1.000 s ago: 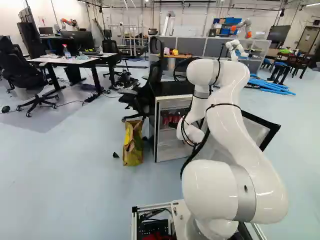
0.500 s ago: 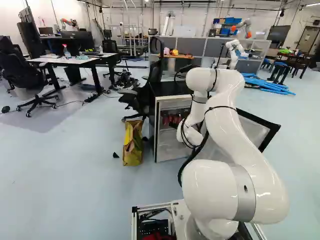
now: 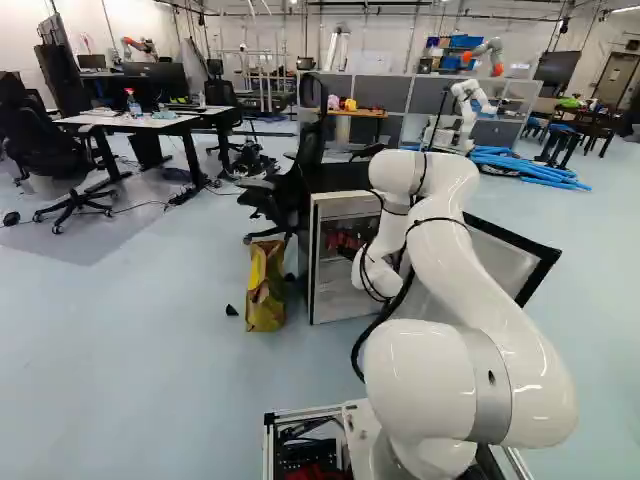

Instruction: Grab a drink from the fridge

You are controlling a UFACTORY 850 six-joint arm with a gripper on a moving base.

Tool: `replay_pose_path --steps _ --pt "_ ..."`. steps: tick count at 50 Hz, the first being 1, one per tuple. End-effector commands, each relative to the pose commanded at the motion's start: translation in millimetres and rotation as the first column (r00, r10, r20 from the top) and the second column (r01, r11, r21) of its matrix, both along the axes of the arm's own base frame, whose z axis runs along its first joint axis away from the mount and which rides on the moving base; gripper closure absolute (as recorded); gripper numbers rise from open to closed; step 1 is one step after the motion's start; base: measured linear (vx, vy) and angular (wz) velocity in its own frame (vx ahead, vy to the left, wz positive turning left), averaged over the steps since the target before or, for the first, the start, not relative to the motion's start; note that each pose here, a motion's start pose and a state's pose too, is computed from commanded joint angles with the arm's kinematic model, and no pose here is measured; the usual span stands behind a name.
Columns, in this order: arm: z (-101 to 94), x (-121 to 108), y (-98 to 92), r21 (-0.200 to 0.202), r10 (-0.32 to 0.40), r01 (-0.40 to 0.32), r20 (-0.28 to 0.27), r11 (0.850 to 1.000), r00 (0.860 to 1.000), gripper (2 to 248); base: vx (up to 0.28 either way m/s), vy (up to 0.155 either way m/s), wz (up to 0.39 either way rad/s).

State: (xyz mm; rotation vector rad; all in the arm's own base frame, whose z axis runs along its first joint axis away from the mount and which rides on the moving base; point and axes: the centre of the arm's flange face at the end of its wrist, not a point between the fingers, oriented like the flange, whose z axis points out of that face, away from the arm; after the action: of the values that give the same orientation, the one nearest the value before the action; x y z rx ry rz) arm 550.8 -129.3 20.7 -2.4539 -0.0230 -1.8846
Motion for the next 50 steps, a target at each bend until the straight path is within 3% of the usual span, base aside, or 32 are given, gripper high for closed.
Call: replay_pose_path --steps 20,50 --pt "-30.6 8.2 -0.5 0.0 0.003 -0.003 0.0 1.0 1.0 3 0.0 0.0 0.0" --pt "-29.4 8.5 -0.5 0.001 0.003 -0.003 0.013 1.0 1.0 7 0.0 0.0 0.0"
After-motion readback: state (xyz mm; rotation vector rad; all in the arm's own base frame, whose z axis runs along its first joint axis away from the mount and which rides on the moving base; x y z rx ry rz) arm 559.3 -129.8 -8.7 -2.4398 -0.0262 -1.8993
